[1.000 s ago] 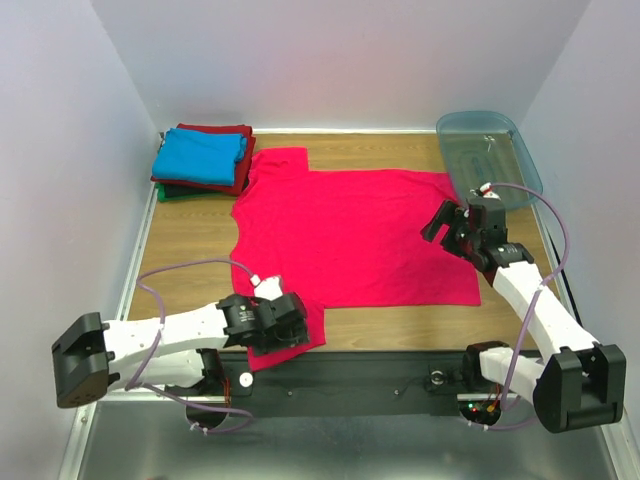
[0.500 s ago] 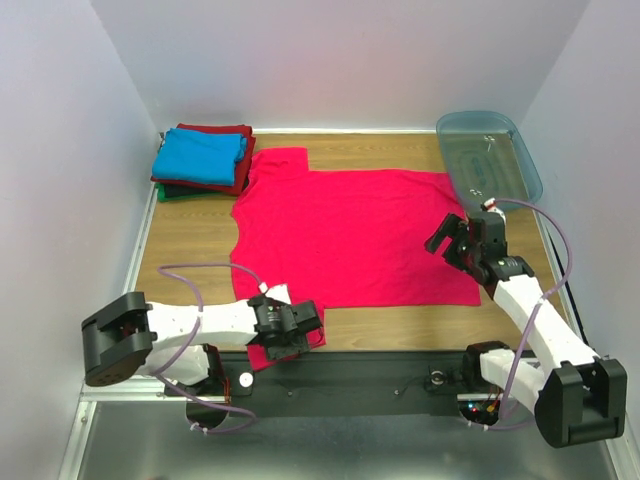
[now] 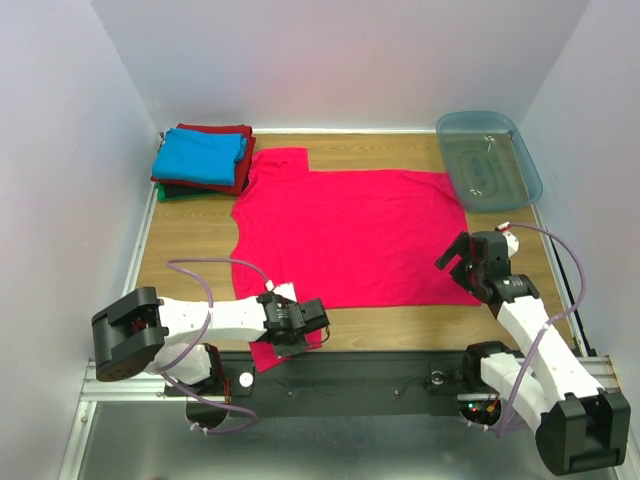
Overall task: Fold and stack the t-shirts
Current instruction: Fold the tshirt
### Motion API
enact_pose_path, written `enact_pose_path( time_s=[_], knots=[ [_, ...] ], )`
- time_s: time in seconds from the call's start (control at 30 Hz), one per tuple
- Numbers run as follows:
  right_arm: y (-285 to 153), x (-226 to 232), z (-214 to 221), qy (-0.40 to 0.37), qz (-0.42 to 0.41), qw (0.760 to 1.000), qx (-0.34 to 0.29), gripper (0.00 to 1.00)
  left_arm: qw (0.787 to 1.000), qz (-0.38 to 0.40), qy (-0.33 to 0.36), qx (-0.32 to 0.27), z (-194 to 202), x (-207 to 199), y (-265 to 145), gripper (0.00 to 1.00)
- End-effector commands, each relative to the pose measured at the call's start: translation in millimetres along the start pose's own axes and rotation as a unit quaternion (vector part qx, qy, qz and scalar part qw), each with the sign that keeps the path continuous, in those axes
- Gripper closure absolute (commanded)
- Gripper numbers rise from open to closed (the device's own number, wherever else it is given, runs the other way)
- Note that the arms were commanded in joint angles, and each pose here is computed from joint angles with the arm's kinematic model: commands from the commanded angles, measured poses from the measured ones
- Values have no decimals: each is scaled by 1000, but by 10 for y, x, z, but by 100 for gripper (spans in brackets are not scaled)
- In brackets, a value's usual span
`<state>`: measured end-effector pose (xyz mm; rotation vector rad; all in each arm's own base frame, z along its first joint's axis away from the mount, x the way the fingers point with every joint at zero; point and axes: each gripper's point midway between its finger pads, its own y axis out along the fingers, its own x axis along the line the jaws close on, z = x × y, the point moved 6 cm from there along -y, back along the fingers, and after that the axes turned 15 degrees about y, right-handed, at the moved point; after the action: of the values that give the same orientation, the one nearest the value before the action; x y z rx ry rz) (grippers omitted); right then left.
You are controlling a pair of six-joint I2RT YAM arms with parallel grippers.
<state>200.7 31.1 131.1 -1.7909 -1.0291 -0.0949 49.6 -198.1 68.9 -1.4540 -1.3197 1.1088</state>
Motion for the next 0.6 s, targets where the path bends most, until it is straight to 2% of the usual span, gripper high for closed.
enact_pose_path(
  time_s=[0.0,0.3,0.43,0.57],
  knots=[
    [-60,-59,-42,48,16,998,-32,0,996,-62,14,-65,-192,176,-57,100],
    [-73,-222,134,113,42,993,-5,0,989,-76,24,-120,-419,119,-208,100],
    [-22,-332,233,114,58,992,9,0,989,-64,31,-133,-462,81,-214,100],
    [72,-435,282,134,78,988,-3,0,987,-62,38,-144,-546,74,-213,100]
  ],
)
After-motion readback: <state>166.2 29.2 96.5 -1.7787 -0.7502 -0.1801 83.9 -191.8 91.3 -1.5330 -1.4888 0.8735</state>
